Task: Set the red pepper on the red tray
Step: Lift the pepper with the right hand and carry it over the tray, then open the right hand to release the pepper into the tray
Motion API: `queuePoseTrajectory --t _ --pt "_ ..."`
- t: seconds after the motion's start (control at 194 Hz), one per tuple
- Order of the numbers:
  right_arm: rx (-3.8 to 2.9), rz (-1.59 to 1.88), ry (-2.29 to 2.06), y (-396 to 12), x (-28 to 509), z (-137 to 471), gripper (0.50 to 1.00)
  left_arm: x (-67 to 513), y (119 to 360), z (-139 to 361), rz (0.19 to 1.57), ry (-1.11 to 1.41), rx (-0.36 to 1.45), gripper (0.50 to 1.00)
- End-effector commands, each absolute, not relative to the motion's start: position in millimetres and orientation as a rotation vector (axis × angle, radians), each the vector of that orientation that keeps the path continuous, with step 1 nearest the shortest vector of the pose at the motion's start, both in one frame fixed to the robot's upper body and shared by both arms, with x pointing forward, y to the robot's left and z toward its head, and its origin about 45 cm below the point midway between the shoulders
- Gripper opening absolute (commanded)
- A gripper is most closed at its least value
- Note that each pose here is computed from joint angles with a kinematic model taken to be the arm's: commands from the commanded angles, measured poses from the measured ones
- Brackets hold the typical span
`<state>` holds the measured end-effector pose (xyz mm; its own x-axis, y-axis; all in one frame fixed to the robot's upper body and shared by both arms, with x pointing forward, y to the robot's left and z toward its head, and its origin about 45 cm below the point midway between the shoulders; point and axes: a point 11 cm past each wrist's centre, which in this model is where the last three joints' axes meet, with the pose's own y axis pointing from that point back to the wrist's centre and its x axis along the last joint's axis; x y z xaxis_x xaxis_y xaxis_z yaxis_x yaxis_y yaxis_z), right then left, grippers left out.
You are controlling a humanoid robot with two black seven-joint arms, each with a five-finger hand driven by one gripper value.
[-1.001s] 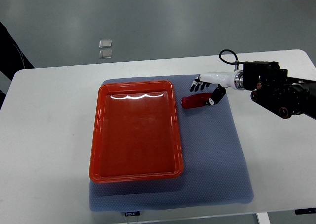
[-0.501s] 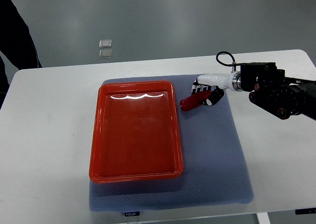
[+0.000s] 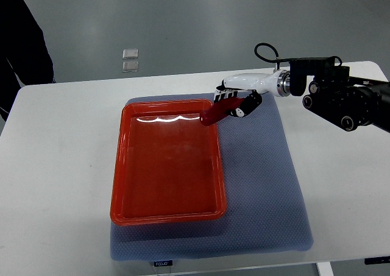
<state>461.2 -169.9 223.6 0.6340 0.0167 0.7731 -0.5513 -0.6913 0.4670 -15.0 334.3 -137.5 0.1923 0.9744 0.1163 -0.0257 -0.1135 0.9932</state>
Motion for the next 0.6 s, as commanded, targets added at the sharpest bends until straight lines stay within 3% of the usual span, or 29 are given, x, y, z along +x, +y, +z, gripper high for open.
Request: queuePoseTrajectory --t 0.0,0.289,0.444,0.454,0.459,0.464,0.47,0.511,0.552,0.593 --pt "2.198 1.064 -0.362 -147.3 451.5 227.6 0.5 -14.8 334.3 -137.5 1.153 0.996 1.368 1.0" --pt "2.291 1.134 -0.185 -55.4 417.7 211.0 0.5 -14.8 334.3 -137.5 1.153 0.996 1.368 1.0" --pt "2.228 1.122 -0.181 -51.4 416.5 192.3 0.5 -14.8 334.3 -137.5 1.153 0.996 1.368 1.0" --pt "2.227 1.123 -0.185 -51.9 416.7 191.8 0.527 -14.8 334.3 -137.5 1.153 0.996 1.368 1.0" --pt "2.227 1.122 -0.186 -51.7 416.5 191.2 0.567 -14.8 334.3 -137.5 1.153 0.996 1.368 1.0" --pt "2.227 1.122 -0.186 -51.7 416.5 191.1 0.568 -14.8 334.3 -137.5 1.153 0.996 1.368 1.0" --pt "2.228 1.125 -0.188 -50.9 416.3 191.3 0.604 -14.8 334.3 -137.5 1.153 0.996 1.368 1.0" --pt "2.241 1.121 -0.194 -47.9 414.9 190.9 0.711 -14.8 334.3 -137.5 1.153 0.996 1.368 1.0" --pt "2.253 1.106 -0.196 -47.1 412.8 188.1 0.799 -15.7 334.3 -137.5 1.152 0.997 1.369 1.0" --pt "2.256 1.099 -0.208 -49.5 413.7 187.8 0.854 -14.8 334.3 -137.5 1.153 0.996 1.368 1.0"
